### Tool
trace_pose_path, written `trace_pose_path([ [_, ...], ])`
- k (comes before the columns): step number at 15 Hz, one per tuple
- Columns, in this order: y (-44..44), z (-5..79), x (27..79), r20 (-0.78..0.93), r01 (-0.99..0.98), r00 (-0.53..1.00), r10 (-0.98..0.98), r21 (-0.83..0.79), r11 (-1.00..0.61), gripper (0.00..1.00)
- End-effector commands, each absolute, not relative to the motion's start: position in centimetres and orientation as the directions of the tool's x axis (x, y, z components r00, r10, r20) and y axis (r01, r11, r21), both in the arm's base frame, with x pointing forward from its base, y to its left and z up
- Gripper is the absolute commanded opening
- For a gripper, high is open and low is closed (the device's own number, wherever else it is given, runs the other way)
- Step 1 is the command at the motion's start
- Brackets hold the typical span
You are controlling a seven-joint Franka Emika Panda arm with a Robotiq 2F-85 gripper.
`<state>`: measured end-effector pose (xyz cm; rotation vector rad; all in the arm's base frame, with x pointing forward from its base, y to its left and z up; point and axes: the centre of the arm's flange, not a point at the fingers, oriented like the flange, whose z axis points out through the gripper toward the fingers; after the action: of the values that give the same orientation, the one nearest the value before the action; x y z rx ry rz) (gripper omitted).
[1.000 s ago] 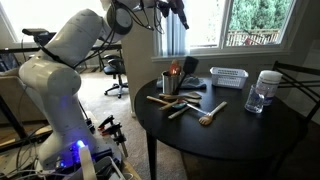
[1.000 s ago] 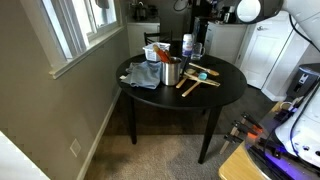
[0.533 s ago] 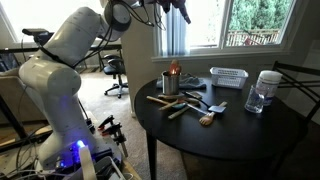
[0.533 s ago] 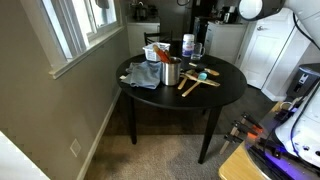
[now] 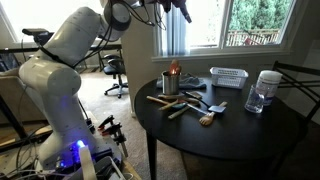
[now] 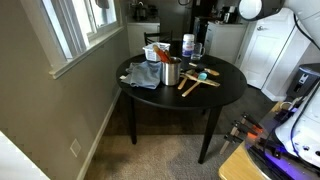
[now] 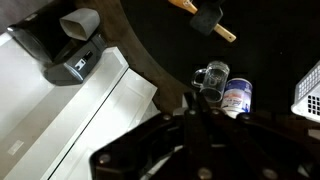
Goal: Remove the black spatula from the silver tin and put it on the table
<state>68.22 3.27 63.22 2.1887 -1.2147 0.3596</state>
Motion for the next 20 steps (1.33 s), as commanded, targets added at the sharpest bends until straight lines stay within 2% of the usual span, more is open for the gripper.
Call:
trace_pose_path([
  [1,3.8,64.8,69.8,0.497,-0.848,0.523,-0.693,0.389,-0.361,0.34],
  [3,3.7,64.5,69.8,0.486,-0.838,0.537,-0.690,0.403,-0.368,0.47],
  [4,3.1,63.2,68.2,0.501,-0.839,0.541,-0.676,0.377,-0.393,0.27],
  [7,3.1,63.1,68.2,0.499,-0.838,0.542,-0.676,0.380,-0.391,0.46],
  [20,3.1,63.0,68.2,0.498,-0.838,0.542,-0.676,0.381,-0.391,0.47],
])
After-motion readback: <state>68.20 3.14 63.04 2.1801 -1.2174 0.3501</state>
